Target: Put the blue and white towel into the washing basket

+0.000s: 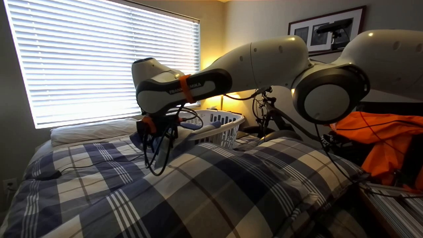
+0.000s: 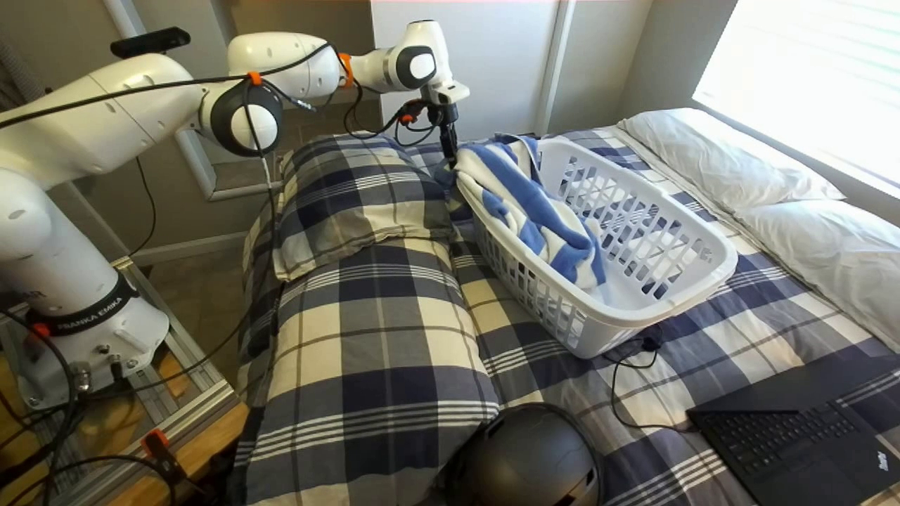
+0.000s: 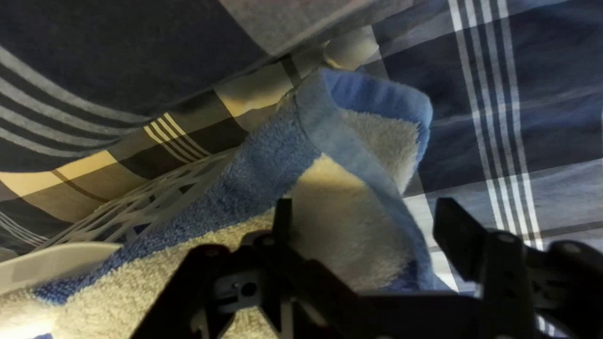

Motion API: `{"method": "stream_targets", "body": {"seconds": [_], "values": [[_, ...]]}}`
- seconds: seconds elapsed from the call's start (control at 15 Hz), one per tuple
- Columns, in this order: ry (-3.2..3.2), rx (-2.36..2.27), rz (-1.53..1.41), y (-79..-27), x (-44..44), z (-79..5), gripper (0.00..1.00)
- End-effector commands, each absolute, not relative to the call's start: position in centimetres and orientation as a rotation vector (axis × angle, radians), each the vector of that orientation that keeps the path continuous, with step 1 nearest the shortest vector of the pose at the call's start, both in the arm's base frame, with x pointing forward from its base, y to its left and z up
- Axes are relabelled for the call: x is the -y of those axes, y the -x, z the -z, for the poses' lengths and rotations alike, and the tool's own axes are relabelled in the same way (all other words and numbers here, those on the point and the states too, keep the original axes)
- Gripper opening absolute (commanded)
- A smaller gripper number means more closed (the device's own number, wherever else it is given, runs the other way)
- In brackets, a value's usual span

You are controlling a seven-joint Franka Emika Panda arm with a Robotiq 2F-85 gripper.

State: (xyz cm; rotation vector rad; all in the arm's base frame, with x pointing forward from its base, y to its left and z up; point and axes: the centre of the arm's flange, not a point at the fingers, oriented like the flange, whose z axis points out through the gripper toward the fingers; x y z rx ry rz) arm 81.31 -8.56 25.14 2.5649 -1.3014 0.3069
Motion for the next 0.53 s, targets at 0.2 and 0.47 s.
{"method": "stream_targets", "body": {"seconds": [0.2, 0.47], "values": [[-2.51, 1.207, -0.253, -77.7, 7.8, -26.5, 0.26], [-2.454, 1.213, -0.242, -77.0, 7.8, -28.6, 0.0]]}}
